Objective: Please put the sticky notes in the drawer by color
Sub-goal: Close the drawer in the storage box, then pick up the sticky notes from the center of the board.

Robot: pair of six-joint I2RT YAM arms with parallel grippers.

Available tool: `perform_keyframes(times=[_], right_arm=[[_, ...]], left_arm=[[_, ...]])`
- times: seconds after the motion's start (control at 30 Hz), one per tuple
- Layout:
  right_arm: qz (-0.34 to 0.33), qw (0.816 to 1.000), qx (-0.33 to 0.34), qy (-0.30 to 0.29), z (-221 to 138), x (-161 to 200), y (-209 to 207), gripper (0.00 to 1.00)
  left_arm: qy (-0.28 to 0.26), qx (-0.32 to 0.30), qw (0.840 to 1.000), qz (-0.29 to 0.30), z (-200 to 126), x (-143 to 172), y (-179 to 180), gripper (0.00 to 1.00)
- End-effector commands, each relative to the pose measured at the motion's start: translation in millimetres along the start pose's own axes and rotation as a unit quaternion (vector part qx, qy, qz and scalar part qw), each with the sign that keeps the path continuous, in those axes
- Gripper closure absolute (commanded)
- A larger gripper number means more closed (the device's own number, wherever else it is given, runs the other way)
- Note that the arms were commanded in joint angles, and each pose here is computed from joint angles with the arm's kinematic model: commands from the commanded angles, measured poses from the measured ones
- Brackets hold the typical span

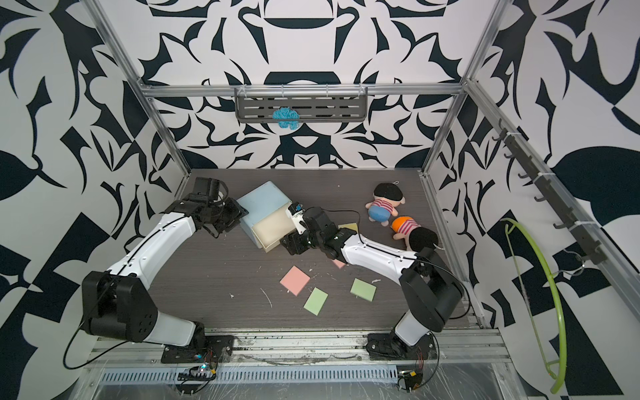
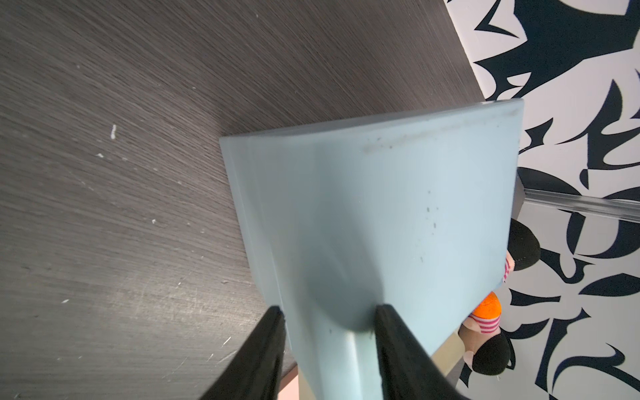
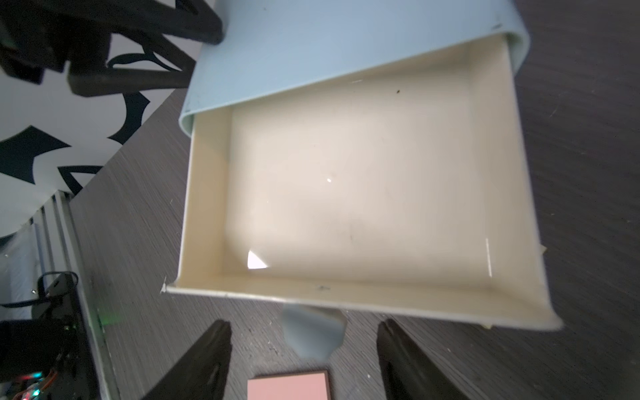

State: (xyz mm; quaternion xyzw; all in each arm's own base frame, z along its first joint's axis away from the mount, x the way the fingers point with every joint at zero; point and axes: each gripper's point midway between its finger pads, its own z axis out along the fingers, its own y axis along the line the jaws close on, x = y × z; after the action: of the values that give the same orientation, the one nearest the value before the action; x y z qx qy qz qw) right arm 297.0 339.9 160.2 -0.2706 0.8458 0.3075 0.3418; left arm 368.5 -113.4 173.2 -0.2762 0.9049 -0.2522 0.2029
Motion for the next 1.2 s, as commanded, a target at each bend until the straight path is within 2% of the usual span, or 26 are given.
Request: perform_keyframes(times=[0.0, 0.13, 0.27, 0.33, 0.43, 0.57, 0.7, 0.8, 0.9, 1.17], right_arm=[[-0.012, 0.999, 0.008, -0.043, -31.4, -14.3, 5.6, 0.2], [0.007, 0.995, 0.085, -0.055, -58.9, -6.8, -21.8, 0.13], [0.046, 0.98, 0.191, -0.021, -81.7, 5.4, -78.1, 0.09], [0.065, 0.972, 0.224, 0.002, -89.0, 13.0, -103.9, 0.09], [0.078, 0.961, 0.262, 0.052, -93.4, 25.0, -135.5, 0.09], [0.085, 0.945, 0.292, 0.119, -91.0, 41.0, -165.7, 0.08], [0.091, 0.936, 0.298, 0.163, -82.3, 53.3, -185.0, 0.07], [0.088, 0.932, 0.299, 0.185, -74.3, 58.7, -195.2, 0.06], [0.088, 0.927, 0.301, 0.207, -66.7, 64.9, -205.6, 0.05], [0.098, 0.92, 0.297, 0.237, -48.4, 76.6, -225.3, 0.05]], left_arm=[[0.021, -0.033, 0.999, 0.004, 4.0, 9.9, 16.2, 0.52], [0.013, -0.026, 1.0, 0.011, -4.0, 8.0, 10.8, 0.5], [-0.013, -0.018, 0.999, 0.035, -25.2, 2.7, -0.3, 0.43], [-0.031, -0.02, 0.997, 0.061, -38.5, 0.3, -6.9, 0.36], [-0.054, -0.012, 0.991, 0.118, -58.2, 2.6, -22.4, 0.17], [-0.085, 0.03, 0.972, 0.215, -83.9, 19.0, -48.7, 0.0], [-0.093, 0.071, 0.942, 0.314, -95.7, 44.8, -66.9, 0.01], [-0.085, 0.089, 0.923, 0.364, -96.2, 60.2, -69.2, 0.01], [-0.082, 0.092, 0.919, 0.375, -95.1, 65.5, -66.0, 0.01], [-0.075, 0.091, 0.92, 0.375, -85.6, 67.4, -63.1, 0.01]])
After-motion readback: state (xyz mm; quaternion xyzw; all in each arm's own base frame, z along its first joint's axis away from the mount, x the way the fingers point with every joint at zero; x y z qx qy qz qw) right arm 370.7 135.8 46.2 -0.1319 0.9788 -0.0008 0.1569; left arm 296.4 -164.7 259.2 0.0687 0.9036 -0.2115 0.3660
